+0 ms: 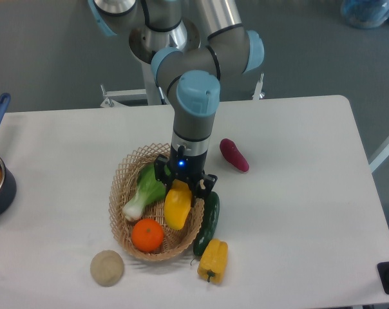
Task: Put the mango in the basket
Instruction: 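Carry the yellow mango over the wicker basket and lower it, then lower the mango into the basket beside the bok choy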
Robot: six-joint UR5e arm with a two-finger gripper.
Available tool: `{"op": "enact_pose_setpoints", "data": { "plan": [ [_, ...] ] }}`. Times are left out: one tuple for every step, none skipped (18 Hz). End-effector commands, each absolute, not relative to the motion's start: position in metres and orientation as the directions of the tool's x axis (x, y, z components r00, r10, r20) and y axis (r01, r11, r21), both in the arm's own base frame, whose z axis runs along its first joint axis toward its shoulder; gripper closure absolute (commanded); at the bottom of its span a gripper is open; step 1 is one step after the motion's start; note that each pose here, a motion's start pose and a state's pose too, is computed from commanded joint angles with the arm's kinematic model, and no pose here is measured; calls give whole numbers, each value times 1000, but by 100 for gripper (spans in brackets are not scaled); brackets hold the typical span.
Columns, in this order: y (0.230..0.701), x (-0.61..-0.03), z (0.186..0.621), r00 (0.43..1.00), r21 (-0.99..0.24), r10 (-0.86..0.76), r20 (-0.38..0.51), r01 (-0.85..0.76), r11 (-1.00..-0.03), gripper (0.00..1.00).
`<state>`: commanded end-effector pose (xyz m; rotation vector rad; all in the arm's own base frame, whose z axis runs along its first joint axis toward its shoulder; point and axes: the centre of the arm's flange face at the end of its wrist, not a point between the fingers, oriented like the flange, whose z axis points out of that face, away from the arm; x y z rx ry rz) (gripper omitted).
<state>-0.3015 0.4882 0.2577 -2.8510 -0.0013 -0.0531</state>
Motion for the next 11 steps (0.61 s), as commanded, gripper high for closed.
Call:
{"op": "enact_pose_setpoints", "data": {
  "plan": [
    [488,-299,255,999,-282,-7,41,5,-959,59],
    [488,-299,253,999,-280,-6,46,7,-960,58],
    [488,-298,251,999,-278,-9,50,5,-961,58],
    [489,-297,250,999,-277,-11,51,4,-961,56],
    [491,-295,247,998,-273,-15,54,0,-962,54],
    [494,-292,243,998,-268,-22,57,-6,-963,54],
    [493,-292,241,998,-265,-22,60,-5,-964,54],
    [494,-293,239,998,-263,-22,63,-4,-965,53],
    [494,-293,236,998,-260,-21,66,-4,-966,50],
    [495,-294,234,997,-258,-24,68,-6,-966,48],
    [496,-294,231,997,-255,-26,71,-7,-967,47]
  ]
}}
